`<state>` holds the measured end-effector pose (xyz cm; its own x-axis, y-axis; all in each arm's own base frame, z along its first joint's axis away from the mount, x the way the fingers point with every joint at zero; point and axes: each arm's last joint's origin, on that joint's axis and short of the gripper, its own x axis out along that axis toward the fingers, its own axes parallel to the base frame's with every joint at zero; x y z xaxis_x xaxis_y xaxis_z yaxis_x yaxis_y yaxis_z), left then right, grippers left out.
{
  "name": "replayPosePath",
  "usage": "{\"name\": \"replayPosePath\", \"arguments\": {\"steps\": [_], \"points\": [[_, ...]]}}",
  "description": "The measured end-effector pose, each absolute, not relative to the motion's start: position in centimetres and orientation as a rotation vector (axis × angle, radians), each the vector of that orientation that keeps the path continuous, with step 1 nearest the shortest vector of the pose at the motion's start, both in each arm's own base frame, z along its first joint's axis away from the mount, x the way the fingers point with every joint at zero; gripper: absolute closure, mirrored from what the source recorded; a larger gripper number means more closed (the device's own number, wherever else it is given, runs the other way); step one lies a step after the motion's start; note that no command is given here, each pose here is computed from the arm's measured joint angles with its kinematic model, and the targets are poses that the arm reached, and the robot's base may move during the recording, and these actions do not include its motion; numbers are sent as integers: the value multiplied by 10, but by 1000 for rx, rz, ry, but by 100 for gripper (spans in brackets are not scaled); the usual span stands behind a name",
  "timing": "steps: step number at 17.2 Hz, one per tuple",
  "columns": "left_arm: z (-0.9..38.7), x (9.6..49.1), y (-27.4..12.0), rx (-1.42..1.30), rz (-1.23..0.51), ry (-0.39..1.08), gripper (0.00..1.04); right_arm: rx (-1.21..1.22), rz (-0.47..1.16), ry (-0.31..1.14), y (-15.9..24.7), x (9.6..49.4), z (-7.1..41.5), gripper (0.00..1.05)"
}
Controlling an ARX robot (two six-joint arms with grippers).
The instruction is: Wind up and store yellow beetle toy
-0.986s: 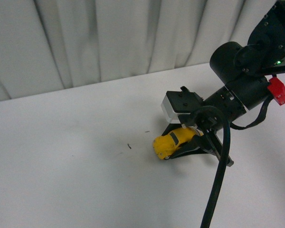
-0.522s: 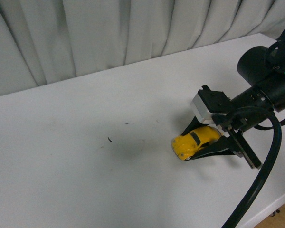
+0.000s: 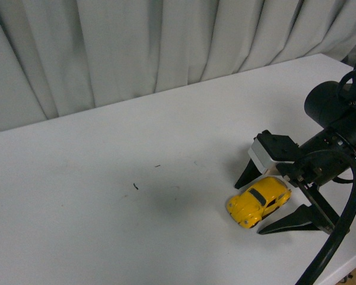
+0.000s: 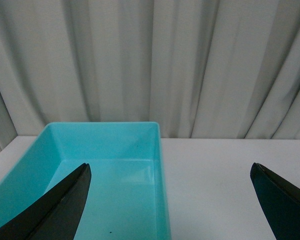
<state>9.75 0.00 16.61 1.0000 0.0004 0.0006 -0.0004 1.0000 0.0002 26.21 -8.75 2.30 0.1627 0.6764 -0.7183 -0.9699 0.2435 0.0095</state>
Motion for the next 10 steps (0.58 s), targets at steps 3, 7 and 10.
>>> {"name": "replayPosePath", "arguments": {"steps": [3, 7, 10], "points": [[166, 97, 0, 0, 0, 0, 7, -532, 1252, 682, -87, 263, 24, 7], [166, 97, 0, 0, 0, 0, 7, -539, 1253, 681, -86, 264, 24, 7], [166, 97, 0, 0, 0, 0, 7, -540, 1244, 681, -86, 266, 24, 7]]}}
